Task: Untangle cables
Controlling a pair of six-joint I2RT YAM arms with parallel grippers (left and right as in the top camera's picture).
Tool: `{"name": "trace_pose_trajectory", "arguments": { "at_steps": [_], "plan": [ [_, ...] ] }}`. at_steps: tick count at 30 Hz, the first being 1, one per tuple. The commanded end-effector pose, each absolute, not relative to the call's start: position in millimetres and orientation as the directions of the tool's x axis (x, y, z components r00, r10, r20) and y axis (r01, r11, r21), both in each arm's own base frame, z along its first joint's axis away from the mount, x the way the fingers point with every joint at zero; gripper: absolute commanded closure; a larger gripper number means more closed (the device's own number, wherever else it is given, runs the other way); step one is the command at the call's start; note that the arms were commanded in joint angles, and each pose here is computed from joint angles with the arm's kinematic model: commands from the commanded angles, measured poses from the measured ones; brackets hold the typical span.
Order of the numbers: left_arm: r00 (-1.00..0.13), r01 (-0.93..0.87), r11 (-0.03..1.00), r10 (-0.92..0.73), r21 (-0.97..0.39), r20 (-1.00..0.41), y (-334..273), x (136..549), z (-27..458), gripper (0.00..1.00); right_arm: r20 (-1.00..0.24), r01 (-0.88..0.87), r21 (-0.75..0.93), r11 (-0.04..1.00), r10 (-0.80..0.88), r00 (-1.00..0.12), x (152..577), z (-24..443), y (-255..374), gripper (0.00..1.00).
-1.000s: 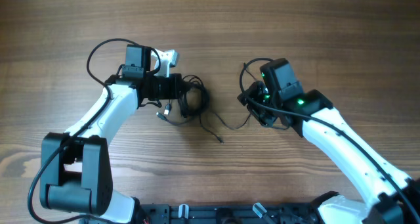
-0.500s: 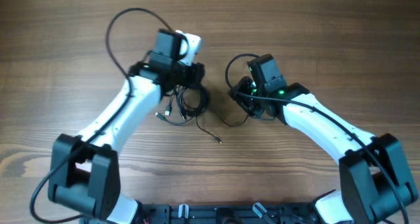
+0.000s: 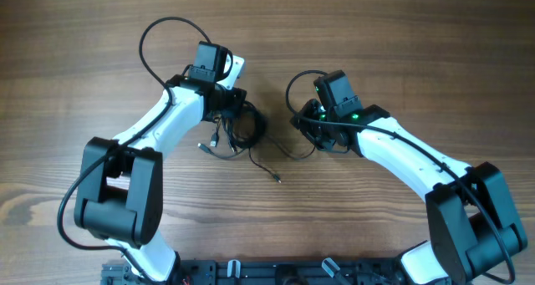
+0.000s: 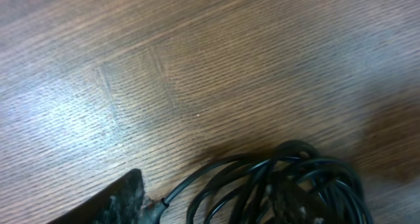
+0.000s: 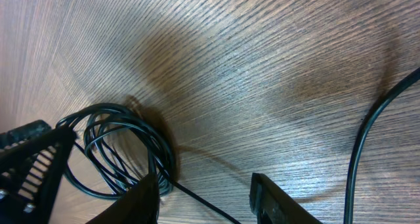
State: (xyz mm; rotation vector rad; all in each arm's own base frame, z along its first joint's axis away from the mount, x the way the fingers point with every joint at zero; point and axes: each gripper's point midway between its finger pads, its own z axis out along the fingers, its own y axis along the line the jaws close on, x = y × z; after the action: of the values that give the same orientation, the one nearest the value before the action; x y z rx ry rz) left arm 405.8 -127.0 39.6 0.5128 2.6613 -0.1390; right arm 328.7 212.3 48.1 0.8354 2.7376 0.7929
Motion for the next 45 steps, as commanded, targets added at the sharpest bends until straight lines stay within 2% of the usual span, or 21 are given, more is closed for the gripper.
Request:
{"name": "trace_pose_trajectory", "arguments": {
  "at_steps": [1,4,7,8,9,11,12,14,16,18,21,25,26,27,28,30,32,34,35,38,45],
  "plan": [
    [-0.866,0.392,0.919,0.354,-0.037,-0.354,-127,397,14,0.38,-0.006,0.455,0.529,0.716,0.539,-0.842,327,43,215,0.53],
    [-0.865,0.391,0.92,0.354,-0.036,-0.356,-127,398,12,0.75,-0.006,0.455,0.529,0.716,0.539,-0.842,327,43,215,0.53],
    [-0.872,0.326,0.943,0.275,-0.061,-0.404,-130,409,23,0.91,-0.01,0.45,0.532,0.717,0.537,-0.844,328,43,215,0.53],
    [-0.87,0.317,0.945,0.259,-0.075,-0.42,-132,410,31,0.96,-0.041,0.408,0.545,0.732,0.51,-0.859,331,45,217,0.56],
    [-0.865,0.297,0.949,0.222,-0.102,-0.45,-135,410,50,0.96,-0.133,0.283,0.563,0.776,0.423,-0.896,340,51,220,0.64],
    [-0.837,0.291,0.948,0.186,-0.131,-0.514,-139,411,85,0.96,-0.22,0.164,0.555,0.815,0.335,-0.916,347,55,218,0.57],
    [-0.805,0.309,0.939,0.173,-0.151,-0.568,-143,410,112,0.96,-0.222,0.164,0.554,0.816,0.335,-0.916,347,55,217,0.36],
    [-0.75,0.356,0.915,0.158,-0.191,-0.642,-152,405,154,0.96,-0.224,0.151,0.574,0.805,0.332,-0.916,349,59,221,0.25],
    [-0.708,0.391,0.896,0.146,-0.211,-0.691,-157,398,182,0.96,-0.159,0.114,0.697,0.708,0.307,-0.938,346,77,245,0.25],
    [-0.699,0.413,0.881,0.145,-0.23,-0.7,-161,393,191,0.96,0.001,0.166,0.842,0.513,0.306,-0.952,344,111,270,0.26],
    [-0.723,0.383,0.888,0.118,-0.254,-0.681,-160,391,187,0.96,0.199,0.336,0.879,0.338,0.38,-0.903,357,135,266,0.35],
    [-0.739,0.28,0.904,-0.013,-0.324,-0.674,-157,400,193,0.96,0.236,0.417,0.855,0.309,0.484,-0.843,372,130,251,0.37],
    [-0.739,0.258,0.901,-0.048,-0.348,-0.672,-158,402,194,0.96,0.248,0.438,0.847,0.3,0.506,-0.826,374,129,250,0.39],
    [-0.741,0.226,0.896,-0.097,-0.382,-0.665,-159,404,196,0.96,0.245,0.446,0.846,0.292,0.531,-0.811,379,129,247,0.45],
    [-0.746,0.202,0.888,-0.133,-0.412,-0.653,-160,405,195,0.96,0.13,0.359,0.874,0.327,0.554,-0.822,392,132,243,0.49],
    [-0.776,0.258,0.857,-0.09,-0.446,-0.624,-171,394,191,0.96,-0.251,0.056,0.84,0.54,0.478,-0.842,409,132,231,0.4],
    [-0.79,0.306,0.845,-0.031,-0.438,-0.612,-175,386,185,0.96,-0.421,-0.16,0.758,0.632,0.288,-0.86,399,126,235,0.35],
    [-0.805,0.344,0.826,0.015,-0.447,-0.593,-180,377,180,0.96,-0.566,-0.397,0.672,0.625,0.089,-0.82,386,129,244,0.38],
    [-0.814,0.37,0.804,0.039,-0.465,-0.579,-185,371,178,0.96,-0.611,-0.48,0.637,0.603,0.016,-0.791,379,130,248,0.38],
    [-0.816,0.464,0.728,0.13,-0.505,-0.564,-198,351,177,0.96,-0.679,-0.589,0.54,0.601,-0.103,-0.727,373,122,246,0.39],
    [-0.83,0.461,0.726,0.15,-0.51,-0.537,-197,343,172,0.96,-0.696,-0.693,0.503,0.516,-0.233,-0.679,348,115,255,0.4]
  ]
}}
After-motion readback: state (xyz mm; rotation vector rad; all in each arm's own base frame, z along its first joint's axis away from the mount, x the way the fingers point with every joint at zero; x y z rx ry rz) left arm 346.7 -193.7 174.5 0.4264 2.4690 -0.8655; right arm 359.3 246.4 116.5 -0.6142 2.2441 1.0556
